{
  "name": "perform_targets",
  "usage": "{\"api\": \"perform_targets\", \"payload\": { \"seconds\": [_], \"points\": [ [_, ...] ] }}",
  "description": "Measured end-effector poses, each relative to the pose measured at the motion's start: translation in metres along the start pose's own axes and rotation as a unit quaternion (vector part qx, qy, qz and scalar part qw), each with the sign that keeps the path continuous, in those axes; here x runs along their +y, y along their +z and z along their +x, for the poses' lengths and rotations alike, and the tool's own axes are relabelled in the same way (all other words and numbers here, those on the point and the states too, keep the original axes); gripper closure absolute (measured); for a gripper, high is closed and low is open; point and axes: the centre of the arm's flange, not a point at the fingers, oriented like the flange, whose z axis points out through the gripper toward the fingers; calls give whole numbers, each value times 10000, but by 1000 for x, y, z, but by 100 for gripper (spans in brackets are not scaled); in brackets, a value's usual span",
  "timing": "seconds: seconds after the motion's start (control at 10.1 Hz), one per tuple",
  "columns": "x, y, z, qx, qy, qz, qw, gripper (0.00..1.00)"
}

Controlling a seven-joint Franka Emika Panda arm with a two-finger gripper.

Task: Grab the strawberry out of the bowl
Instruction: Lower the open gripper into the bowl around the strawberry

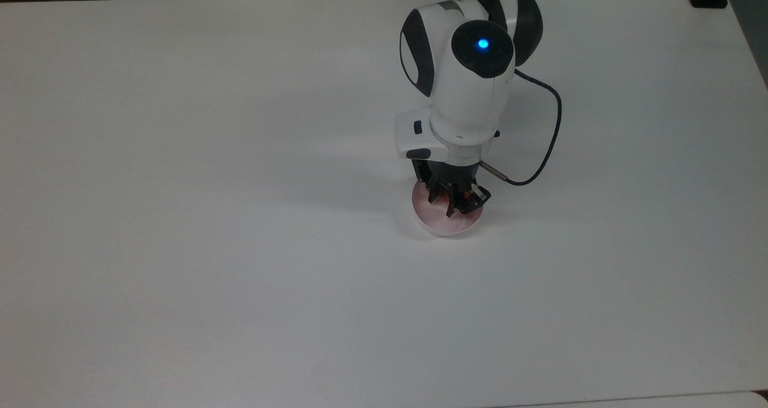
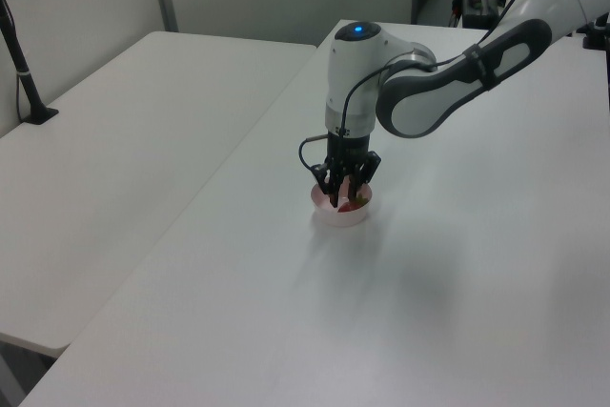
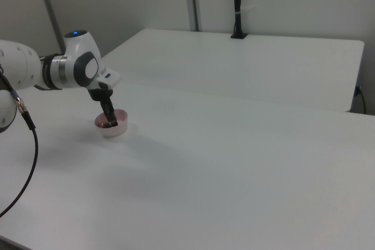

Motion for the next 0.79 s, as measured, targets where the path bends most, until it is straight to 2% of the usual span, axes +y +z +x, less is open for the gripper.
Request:
{"api": "perform_targets", "payload": {
  "seconds": [0.3, 0.4, 0.59, 0.79],
  "points": [
    [-1, -17, 4, 69, 20, 111, 9999, 65],
    [-1, -16, 4, 118, -31, 80, 9999, 60],
    [0, -7, -4, 291, -396, -137, 9987, 22],
    [-4, -1, -20, 214, -1104, -181, 9935, 18]
  ]
}}
